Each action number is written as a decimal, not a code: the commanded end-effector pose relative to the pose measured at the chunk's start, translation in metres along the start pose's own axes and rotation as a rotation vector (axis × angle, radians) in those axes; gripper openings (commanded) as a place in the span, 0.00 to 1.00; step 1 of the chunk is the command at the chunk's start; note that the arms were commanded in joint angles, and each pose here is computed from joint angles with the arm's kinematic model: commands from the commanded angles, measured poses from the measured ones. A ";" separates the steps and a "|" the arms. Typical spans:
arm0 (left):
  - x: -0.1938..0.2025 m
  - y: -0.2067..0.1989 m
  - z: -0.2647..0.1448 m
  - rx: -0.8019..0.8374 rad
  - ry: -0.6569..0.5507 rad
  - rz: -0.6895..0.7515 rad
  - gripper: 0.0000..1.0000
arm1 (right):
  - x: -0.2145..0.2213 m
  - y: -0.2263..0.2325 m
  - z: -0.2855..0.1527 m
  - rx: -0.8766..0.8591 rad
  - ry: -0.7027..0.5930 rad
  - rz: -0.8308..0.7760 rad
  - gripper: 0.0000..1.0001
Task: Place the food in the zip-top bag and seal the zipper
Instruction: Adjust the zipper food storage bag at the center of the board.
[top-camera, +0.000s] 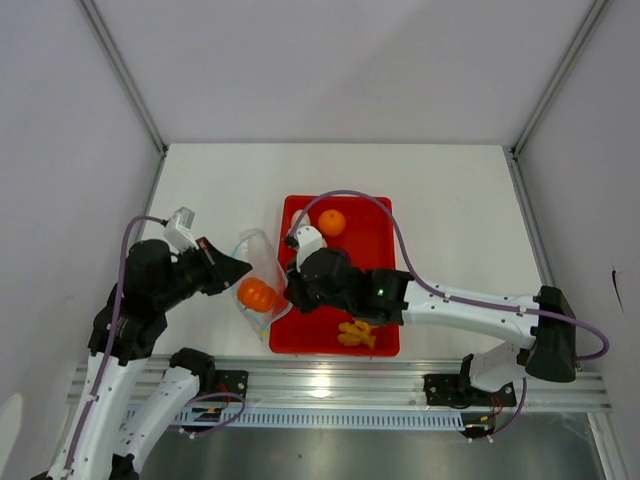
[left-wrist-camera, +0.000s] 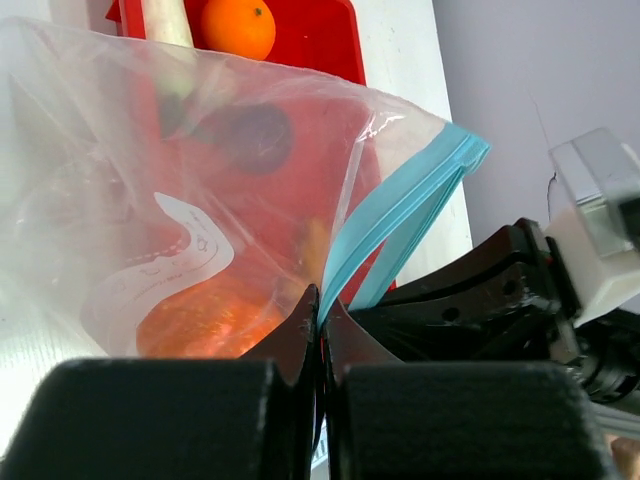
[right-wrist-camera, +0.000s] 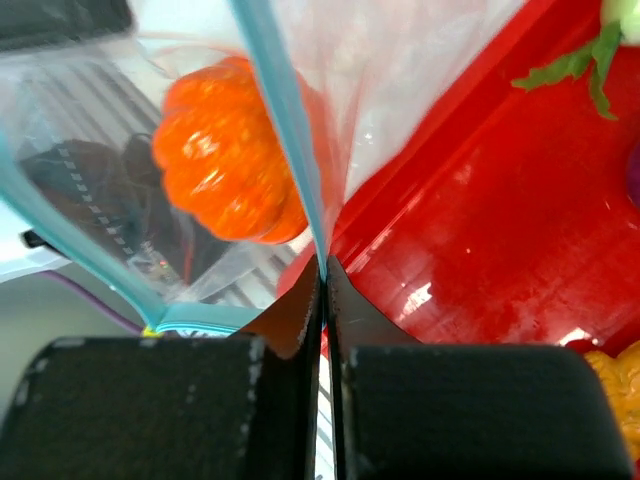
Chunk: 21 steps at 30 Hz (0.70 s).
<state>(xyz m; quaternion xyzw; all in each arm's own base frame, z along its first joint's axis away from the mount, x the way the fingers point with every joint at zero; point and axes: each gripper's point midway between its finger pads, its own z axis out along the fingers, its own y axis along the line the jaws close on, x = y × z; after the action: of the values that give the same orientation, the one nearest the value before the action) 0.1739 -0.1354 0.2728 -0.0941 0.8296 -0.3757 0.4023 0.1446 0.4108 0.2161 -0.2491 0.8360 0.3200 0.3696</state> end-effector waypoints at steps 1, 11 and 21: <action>-0.014 -0.016 -0.016 0.031 -0.039 0.094 0.01 | -0.051 0.028 -0.036 -0.108 -0.112 -0.016 0.00; 0.001 0.021 -0.021 -0.105 -0.032 0.123 0.06 | -0.057 0.044 -0.035 -0.329 0.009 0.123 0.00; -0.012 -0.005 -0.044 -0.032 -0.116 0.113 0.01 | -0.069 0.058 -0.046 -0.367 -0.012 0.105 0.00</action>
<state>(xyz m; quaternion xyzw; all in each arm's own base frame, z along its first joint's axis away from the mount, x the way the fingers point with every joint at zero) 0.1517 -0.1145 0.2585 -0.0789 0.8474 -0.3229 0.4141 0.1343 0.4274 0.2604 -0.2642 0.8115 0.4407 0.2782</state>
